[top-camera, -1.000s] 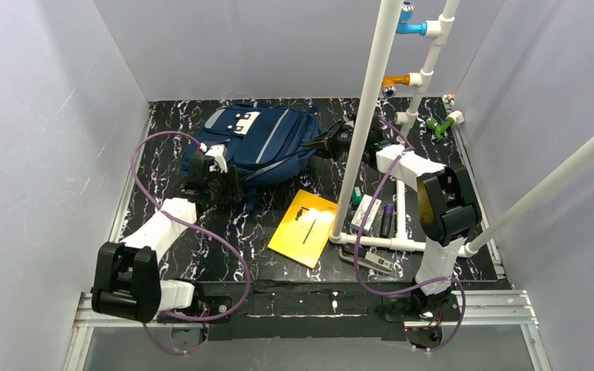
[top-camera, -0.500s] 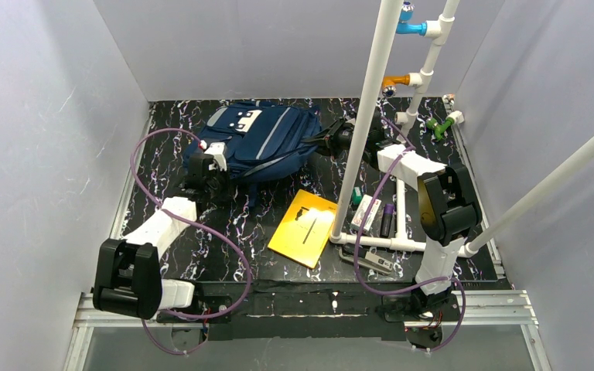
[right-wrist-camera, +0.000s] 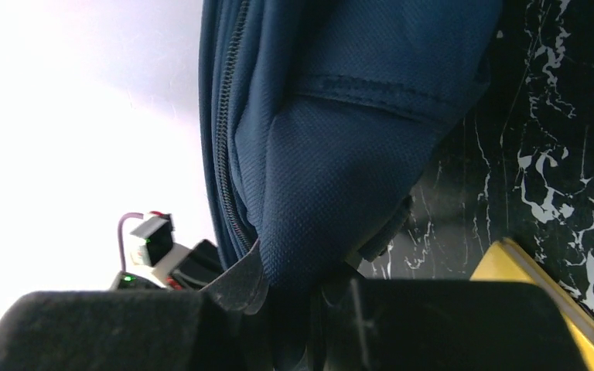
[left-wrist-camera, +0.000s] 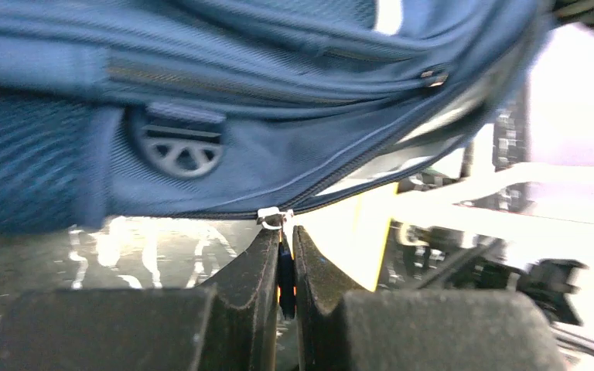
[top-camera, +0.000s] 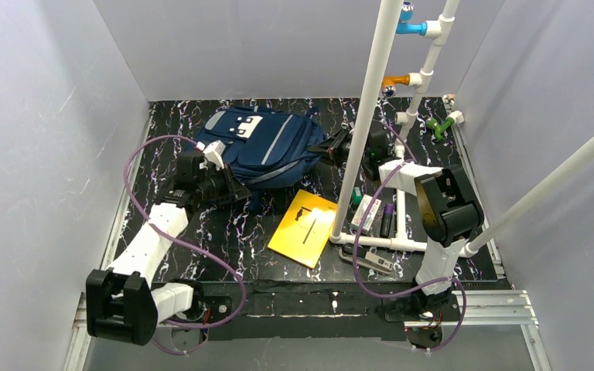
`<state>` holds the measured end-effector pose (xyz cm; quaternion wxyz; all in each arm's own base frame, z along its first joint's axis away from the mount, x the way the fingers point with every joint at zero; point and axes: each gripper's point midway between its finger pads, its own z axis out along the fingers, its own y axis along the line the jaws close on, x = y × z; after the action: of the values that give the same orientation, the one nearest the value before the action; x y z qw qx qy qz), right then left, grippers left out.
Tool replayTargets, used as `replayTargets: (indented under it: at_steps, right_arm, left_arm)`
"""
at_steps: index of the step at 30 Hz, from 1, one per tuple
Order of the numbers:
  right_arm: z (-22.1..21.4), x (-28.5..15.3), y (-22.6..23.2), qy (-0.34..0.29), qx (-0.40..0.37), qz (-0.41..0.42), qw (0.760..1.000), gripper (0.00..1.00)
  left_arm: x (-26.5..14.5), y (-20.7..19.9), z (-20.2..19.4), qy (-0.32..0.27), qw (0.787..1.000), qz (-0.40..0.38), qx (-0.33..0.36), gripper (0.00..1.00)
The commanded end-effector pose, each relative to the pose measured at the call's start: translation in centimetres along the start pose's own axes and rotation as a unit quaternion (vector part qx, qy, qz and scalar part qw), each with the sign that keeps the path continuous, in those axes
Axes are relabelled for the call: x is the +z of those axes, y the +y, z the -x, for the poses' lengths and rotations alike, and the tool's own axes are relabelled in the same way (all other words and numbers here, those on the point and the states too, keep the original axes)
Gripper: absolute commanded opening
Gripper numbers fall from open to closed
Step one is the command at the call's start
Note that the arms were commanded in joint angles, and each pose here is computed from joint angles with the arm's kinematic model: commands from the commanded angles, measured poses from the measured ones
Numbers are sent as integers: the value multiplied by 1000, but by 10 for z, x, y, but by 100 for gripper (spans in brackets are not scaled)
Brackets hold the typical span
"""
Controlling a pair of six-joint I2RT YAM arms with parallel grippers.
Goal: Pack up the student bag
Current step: Zip the student bag at the center of the board.
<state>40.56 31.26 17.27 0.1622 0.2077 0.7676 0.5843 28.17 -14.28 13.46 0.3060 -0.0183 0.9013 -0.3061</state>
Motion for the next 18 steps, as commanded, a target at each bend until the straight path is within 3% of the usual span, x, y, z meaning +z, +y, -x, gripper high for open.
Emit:
replayTargets:
  at_steps: [1, 5, 11, 18]
  right_arm:
    - [2, -10, 82, -83, -143, 143, 976, 1]
    - [-20, 1, 84, -94, -160, 153, 971, 1]
    - [-35, 8, 86, -123, -189, 150, 963, 1]
    - [-52, 31, 59, -100, -224, 117, 962, 1]
  left_arm:
    - [-33, -82, 2, 36, 983, -176, -36, 0]
    - [-25, -101, 6, 81, 971, -206, -91, 0]
    - [-1, -138, -5, 116, 967, -215, -77, 0]
    - [26, -186, 41, 126, 953, -263, -78, 0]
